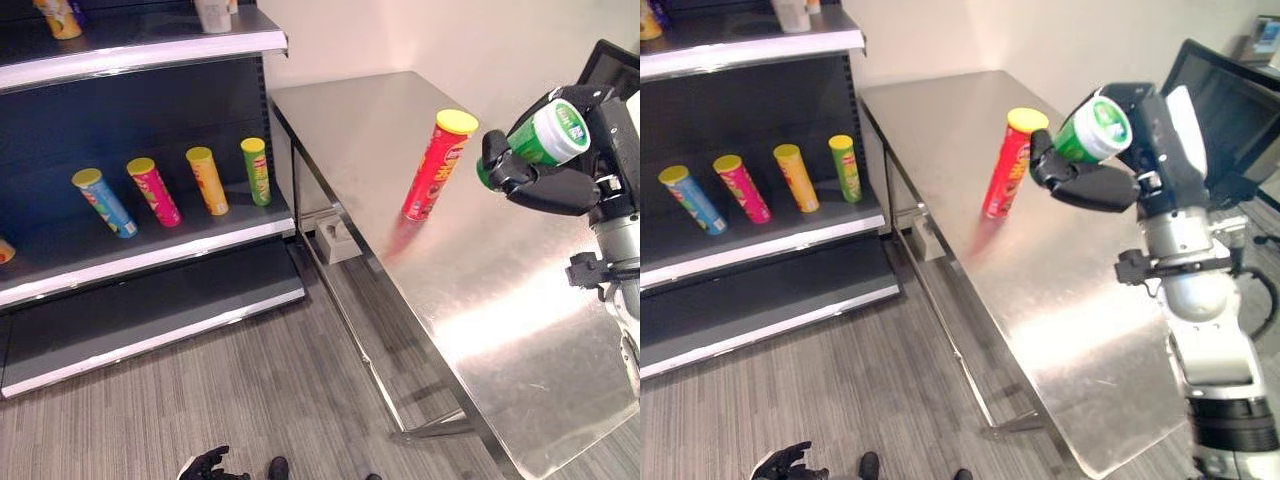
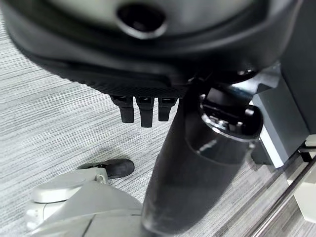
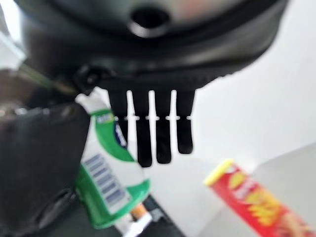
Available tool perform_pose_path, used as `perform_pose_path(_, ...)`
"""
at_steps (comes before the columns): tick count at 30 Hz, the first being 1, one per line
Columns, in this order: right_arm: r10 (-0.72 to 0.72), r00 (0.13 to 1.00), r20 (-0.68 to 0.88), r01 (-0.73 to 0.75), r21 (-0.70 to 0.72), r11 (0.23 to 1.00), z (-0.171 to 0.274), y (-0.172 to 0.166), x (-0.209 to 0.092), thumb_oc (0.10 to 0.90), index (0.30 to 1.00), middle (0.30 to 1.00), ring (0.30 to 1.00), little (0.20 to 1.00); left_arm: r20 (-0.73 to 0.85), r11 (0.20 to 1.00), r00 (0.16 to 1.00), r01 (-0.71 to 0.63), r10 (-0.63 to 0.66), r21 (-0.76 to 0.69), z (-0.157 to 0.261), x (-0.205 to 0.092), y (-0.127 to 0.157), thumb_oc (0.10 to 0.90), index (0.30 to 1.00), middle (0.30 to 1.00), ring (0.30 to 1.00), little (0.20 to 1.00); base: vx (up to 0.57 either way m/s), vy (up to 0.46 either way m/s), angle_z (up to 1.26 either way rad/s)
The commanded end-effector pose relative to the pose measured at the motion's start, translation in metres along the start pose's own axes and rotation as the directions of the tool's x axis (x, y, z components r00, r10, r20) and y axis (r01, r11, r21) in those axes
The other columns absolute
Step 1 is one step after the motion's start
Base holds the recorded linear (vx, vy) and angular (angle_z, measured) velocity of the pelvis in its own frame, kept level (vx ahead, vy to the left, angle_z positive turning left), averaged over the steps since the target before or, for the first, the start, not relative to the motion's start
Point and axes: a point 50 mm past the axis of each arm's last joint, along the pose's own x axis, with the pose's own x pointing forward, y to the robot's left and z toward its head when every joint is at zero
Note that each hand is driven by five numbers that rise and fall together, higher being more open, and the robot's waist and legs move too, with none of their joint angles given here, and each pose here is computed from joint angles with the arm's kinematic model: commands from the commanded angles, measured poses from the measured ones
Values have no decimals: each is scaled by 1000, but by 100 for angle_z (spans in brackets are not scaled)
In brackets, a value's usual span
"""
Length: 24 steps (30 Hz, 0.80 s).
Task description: Put the goods on the table back onto the shelves and tidy them up.
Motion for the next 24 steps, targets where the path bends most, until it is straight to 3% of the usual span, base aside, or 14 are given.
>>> perform_pose_path(1,-73,947,312,67,31,997,60,-25,24,400,300,300,300,300,44,1000,999,4,-5,28,10,1,12,800,900,900,900,900,-46,-145,17)
perform_pose_path(11,-18,894,447,64,-88,994,100,-42,46,400,300,300,300,300,134,1000,991,-27,26,3,38,4,21,800,900,900,900,900,-68,-10,47)
perform_pose_path(17,-23,923,383,133,-264,955,95,-56,46,400,300,300,300,300,145,992,989,-59,43,111,44,5,32,800,900,900,900,900,106,625,63)
perform_pose_path(20,-45,925,378,151,-255,955,89,-47,51,400,300,300,300,300,153,982,985,-100,75,162,46,2,46,800,900,900,900,900,27,622,48)
perform_pose_path(24,-31,934,356,136,-275,952,86,-46,52,400,300,300,300,300,172,979,980,-129,102,158,52,0,56,800,900,900,900,900,24,225,-5)
